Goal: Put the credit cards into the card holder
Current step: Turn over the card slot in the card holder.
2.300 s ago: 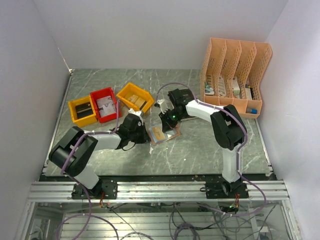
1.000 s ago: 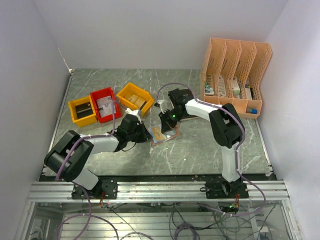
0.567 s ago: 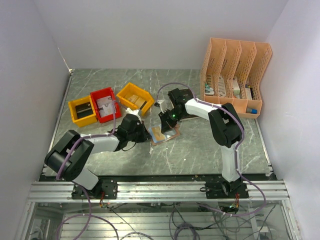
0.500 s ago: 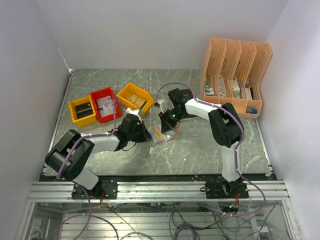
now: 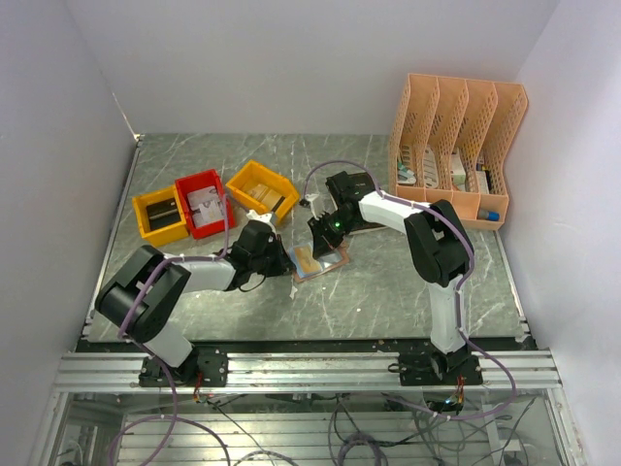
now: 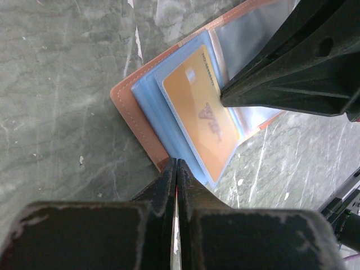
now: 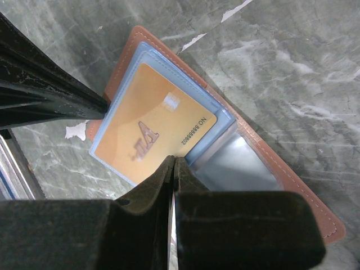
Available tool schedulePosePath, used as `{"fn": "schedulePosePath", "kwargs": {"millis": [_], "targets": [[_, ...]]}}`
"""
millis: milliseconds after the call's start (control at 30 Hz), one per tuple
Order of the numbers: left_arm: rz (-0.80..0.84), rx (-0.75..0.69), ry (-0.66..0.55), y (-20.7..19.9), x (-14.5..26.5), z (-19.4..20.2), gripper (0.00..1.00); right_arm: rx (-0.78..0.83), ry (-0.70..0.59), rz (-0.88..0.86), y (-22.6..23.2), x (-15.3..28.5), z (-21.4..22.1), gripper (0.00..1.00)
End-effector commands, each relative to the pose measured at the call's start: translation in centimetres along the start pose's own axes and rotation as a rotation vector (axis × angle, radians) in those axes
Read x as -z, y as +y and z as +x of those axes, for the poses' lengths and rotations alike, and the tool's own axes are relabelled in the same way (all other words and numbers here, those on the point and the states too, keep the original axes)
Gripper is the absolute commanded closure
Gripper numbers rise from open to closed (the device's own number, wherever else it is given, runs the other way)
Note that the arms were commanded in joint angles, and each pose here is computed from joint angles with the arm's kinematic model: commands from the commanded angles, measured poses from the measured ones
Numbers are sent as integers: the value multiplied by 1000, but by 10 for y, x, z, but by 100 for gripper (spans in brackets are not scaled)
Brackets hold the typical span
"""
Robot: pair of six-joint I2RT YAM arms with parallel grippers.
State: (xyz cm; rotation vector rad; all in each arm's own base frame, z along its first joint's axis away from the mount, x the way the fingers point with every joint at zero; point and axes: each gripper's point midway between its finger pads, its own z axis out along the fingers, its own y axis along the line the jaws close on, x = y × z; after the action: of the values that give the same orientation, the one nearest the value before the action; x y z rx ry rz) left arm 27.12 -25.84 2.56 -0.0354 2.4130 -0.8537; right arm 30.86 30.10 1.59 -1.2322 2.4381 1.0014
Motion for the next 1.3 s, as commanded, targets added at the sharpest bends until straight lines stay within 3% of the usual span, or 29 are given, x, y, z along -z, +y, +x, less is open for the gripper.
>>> {"fn": "schedulePosePath", "kwargs": {"millis": [0, 633, 833, 1100, 1267], "targets": [[39, -25, -38, -13, -5, -13, 93, -17, 53, 30, -12, -10, 16, 98], [35, -45, -46, -18, 2, -20, 91, -17, 52, 28, -11, -10, 16, 98], [17, -44, -125, -20, 25, -32, 92, -15, 51, 26, -11, -10, 16, 98], [133, 25, -105, -41, 22, -28, 83, -17, 53, 26, -11, -11, 16, 98], [114, 49, -89, -36, 12, -25, 77, -18, 55, 26, -11, -11, 17, 98]]}}
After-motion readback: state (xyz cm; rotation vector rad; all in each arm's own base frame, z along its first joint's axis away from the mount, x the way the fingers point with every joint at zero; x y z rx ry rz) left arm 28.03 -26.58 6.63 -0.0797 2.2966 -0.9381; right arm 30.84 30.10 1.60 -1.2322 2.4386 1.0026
